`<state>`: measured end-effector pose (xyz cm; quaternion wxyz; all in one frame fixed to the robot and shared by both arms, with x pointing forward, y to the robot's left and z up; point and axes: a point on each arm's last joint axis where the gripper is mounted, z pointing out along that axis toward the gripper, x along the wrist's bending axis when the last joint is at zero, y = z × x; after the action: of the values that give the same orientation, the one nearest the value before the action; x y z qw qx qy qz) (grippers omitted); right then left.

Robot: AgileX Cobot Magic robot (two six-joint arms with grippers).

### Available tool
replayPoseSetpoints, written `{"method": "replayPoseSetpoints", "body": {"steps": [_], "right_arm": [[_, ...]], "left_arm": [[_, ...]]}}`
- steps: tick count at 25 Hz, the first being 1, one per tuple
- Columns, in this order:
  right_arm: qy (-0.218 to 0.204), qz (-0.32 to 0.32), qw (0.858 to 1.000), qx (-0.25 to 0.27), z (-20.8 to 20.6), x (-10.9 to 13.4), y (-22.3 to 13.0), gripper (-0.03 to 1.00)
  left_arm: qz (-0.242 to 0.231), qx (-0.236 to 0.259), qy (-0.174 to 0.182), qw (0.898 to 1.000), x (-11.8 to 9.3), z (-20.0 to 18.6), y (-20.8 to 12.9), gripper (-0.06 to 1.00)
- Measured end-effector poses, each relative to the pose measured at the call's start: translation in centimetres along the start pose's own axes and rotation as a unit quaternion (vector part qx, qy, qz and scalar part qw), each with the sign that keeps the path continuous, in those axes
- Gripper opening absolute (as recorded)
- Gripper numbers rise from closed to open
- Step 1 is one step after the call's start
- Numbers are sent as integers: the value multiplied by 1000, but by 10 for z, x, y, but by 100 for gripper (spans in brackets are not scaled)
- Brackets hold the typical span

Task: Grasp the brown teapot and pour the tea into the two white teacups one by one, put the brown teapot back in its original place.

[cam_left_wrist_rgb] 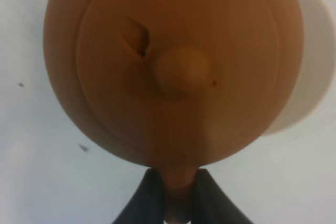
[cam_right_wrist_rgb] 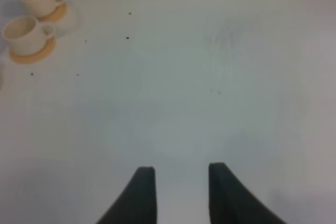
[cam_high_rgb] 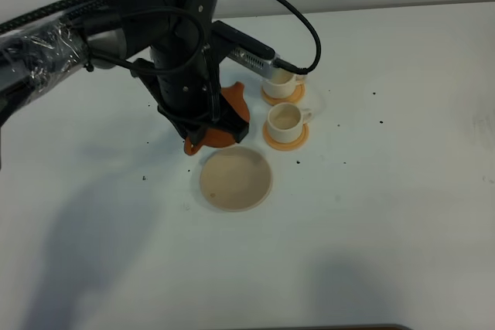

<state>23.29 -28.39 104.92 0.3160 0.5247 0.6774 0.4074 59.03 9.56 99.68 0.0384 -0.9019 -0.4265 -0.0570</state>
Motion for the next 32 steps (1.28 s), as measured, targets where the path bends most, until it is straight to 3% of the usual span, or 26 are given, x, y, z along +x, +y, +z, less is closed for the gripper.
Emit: {"method": "replayPoseSetpoints", "body": {"steps": [5,9,19,22,25,32], "right_arm": [[0,0,1000,0,0,0,0,24],[0,0,1000,0,0,0,0,24],[0,0,1000,0,0,0,0,24],[0,0,1000,0,0,0,0,24],[0,0,1000,0,0,0,0,24],[0,0,1000,0,0,0,0,24]], "left_arm": [[42,-8,8,999,7,-3,1,11],[104,-18,36,994,15,-3,3,11],[257,-71,86,960,27,-3,15,11],[294,-66,95,949,28,3,18,11],[320,-53,104,940,29,15,22,11],[357,-79,130,922,34,22,32,11]]}}
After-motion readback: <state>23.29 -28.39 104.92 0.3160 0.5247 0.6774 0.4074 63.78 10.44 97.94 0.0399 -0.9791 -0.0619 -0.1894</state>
